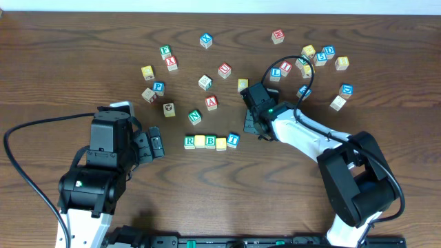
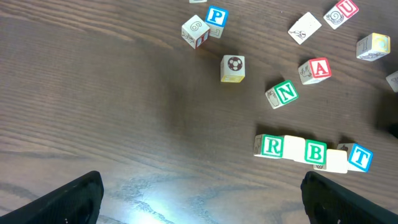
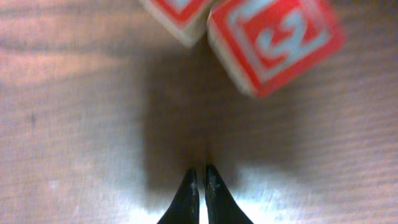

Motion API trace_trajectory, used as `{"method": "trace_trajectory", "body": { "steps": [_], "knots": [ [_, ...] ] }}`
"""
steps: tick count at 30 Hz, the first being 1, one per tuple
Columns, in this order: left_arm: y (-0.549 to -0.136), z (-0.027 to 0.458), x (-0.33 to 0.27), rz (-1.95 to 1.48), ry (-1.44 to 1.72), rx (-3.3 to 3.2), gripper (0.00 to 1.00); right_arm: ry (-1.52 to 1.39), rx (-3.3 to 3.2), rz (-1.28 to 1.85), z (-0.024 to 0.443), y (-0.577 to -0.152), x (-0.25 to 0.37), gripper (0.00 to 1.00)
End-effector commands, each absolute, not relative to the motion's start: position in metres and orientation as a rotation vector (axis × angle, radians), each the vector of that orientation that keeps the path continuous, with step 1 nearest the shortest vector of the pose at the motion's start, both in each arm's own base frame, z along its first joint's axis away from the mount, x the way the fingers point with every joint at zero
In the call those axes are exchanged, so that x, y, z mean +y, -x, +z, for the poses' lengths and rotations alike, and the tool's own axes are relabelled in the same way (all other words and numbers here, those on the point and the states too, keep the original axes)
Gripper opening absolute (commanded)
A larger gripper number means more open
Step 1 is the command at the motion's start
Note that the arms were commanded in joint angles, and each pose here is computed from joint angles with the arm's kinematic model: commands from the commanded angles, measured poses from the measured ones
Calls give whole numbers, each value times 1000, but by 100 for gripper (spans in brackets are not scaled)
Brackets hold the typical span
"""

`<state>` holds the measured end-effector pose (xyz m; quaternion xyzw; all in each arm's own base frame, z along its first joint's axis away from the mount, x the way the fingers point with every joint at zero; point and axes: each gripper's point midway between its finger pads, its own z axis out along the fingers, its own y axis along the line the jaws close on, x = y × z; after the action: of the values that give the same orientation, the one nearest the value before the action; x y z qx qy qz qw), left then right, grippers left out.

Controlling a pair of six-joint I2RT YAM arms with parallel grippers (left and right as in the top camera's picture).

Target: Spell out ROBOT

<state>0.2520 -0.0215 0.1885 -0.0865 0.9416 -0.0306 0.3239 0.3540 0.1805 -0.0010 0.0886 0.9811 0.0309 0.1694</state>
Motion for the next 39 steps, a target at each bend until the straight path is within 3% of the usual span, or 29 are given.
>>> {"method": "trace_trajectory", "body": {
  "steps": [1,18,39],
  "knots": [
    [-255,197,-20,-72,220,2450,100,-184,2898,186,-12,-330,199,1],
    [-255,197,-20,-72,220,2450,100,-112,2926,242,-12,-316,219,1],
    [-255,197,-20,-72,220,2450,100,-72,2801,70,14,-310,225,1]
  ]
}}
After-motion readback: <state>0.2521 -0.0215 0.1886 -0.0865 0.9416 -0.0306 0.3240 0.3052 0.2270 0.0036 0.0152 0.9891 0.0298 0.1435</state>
